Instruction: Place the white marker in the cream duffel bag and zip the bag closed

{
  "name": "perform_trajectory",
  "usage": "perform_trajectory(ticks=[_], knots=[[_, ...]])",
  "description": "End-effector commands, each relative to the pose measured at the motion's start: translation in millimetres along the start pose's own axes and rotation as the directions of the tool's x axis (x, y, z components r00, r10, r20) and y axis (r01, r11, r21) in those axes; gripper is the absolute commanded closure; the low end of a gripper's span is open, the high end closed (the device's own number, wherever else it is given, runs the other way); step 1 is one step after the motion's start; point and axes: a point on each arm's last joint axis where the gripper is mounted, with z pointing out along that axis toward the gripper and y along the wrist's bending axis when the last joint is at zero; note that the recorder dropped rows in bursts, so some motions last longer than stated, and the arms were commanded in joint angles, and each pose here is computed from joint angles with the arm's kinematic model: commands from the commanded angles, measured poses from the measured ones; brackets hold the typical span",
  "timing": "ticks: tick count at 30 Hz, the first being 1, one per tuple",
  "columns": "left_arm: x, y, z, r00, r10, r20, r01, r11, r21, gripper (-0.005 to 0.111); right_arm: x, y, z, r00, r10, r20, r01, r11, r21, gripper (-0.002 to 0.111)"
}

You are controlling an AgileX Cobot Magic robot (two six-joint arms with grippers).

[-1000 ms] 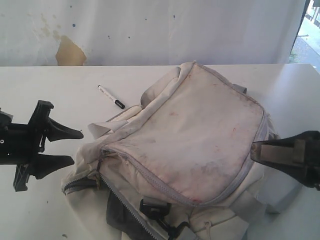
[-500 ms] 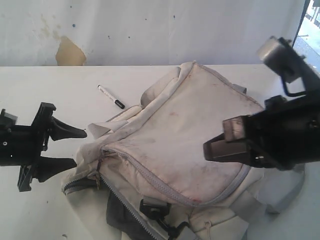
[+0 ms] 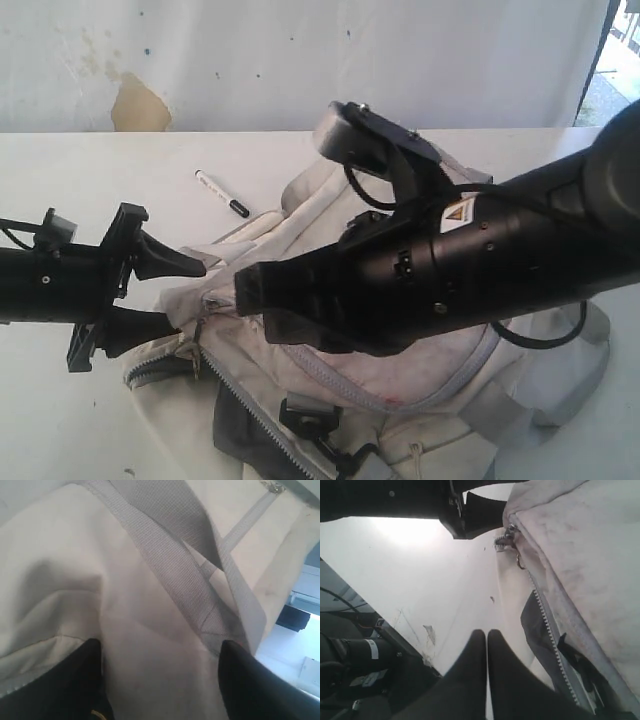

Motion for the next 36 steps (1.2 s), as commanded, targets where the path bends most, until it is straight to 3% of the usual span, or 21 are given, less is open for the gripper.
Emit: perform_trajectory(ticks=[1, 7, 11, 15, 17, 23, 28, 36], knots=[[-2, 1.1, 1, 0.999, -0.033, 0.024, 0.034, 0.999, -0.026, 0.053, -2, 4, 14, 0.999, 0.025, 0.031, -0.026, 1.0, 0.018, 0.108], [-2, 0.0, 1, 0.999, -0.039, 0.02, 0.04, 0.999, -0.013, 0.107, 0, 5, 38, 0.999, 0.023, 0.039, -0.024, 0.999, 0.03, 0.107], [-1, -3.1, 1, 0.999, -0.033, 0.003, 0.033, 0.999, 0.019, 0.106, -2, 3, 44, 0.998, 0.036, 0.059, -0.038, 0.999, 0.036, 0.091], [0, -7.9, 1, 0.998, -0.061, -0.004, 0.061, 0.996, 0.072, 0.106, -8, 4, 44, 0.99, 0.083, 0.118, -0.085, 0.996, 0.015, 0.055], [0, -9.1, 1, 0.998, -0.059, -0.012, 0.06, 0.995, 0.08, 0.106, -9, 5, 47, 0.983, 0.121, 0.136, -0.122, 0.993, 0.0, 0.045], [0, -12.8, 1, 0.998, -0.051, -0.026, 0.053, 0.993, 0.101, 0.106, 4, 13, 83, 0.966, 0.213, 0.146, -0.214, 0.977, -0.01, 0.045], [1, -16.3, 0, 0.998, -0.043, -0.045, 0.048, 0.991, 0.123, 0.106, -4, 11, 107, 0.956, 0.178, 0.234, -0.189, 0.982, 0.024, 0.058], [0, -16.4, 0, 0.998, -0.043, -0.046, 0.049, 0.991, 0.127, 0.106, -5, -5, 128, 0.942, 0.148, 0.3, -0.182, 0.979, 0.09, 0.059]])
